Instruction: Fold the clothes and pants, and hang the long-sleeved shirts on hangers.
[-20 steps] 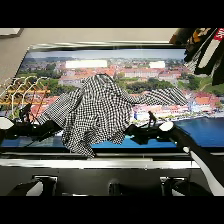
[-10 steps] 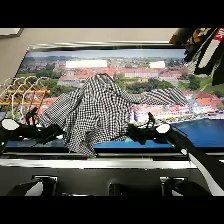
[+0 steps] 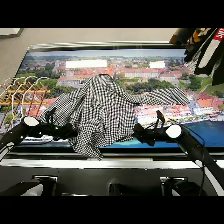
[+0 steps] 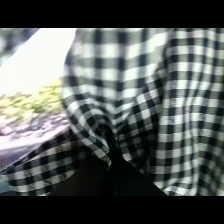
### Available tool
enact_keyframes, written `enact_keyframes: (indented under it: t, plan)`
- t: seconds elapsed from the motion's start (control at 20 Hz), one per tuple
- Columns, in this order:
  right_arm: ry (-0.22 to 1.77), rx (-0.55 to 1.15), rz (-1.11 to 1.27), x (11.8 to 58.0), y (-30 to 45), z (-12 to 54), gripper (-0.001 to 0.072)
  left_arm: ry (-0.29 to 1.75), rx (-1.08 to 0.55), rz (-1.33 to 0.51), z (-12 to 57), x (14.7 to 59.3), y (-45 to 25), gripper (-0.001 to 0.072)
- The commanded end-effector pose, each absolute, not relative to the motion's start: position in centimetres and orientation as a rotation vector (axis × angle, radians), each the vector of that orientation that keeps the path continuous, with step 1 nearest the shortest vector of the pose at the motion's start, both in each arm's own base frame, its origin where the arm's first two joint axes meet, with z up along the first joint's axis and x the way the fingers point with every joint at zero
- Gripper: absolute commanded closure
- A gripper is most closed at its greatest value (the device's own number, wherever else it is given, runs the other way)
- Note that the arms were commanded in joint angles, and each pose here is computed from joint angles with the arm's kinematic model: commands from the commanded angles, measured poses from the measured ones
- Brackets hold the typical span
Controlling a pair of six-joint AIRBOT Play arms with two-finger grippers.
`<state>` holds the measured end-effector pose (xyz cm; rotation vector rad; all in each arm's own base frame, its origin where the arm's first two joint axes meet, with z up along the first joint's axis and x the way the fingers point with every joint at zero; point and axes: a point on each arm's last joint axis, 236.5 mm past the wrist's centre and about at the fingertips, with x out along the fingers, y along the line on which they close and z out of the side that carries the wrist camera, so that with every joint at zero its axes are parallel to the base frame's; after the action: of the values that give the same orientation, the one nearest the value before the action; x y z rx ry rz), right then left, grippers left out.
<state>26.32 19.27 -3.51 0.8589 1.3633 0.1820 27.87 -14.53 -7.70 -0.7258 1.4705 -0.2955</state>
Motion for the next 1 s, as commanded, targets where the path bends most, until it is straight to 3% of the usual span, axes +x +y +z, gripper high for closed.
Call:
enact_keyframes:
  t: [0.0,0.2,0.35,0.6,0.8,0.95]
  plan:
    - [1.209,0.777,0.168,29.9,16.6,1.1,0.0684,1.34,-0.751,-0.366,-3.4,31.8,-16.1,0.0689]
    - [0.87,0.677,0.201,36.8,11.1,17.0,0.0684,0.921,-0.657,-0.447,14.1,39.7,-13.6,0.0689]
    - [0.629,0.552,0.236,36.1,8.5,30.1,0.0684,0.634,-0.577,-0.506,28.1,39.4,-12.9,0.0688]
    - [0.239,0.364,0.166,26.3,4.7,45.7,0.0684,0.275,-0.509,-0.508,42.8,31.2,-11.2,0.0688]
    - [0.041,0.331,0.185,16.6,4.6,50.4,0.0684,0.126,-0.416,-0.377,46.0,24.4,-8.7,0.0686]
    - [-0.045,0.348,0.172,12.9,4.0,51.8,0.0684,0.111,-0.381,-0.329,46.1,21.2,-8.1,0.0687]
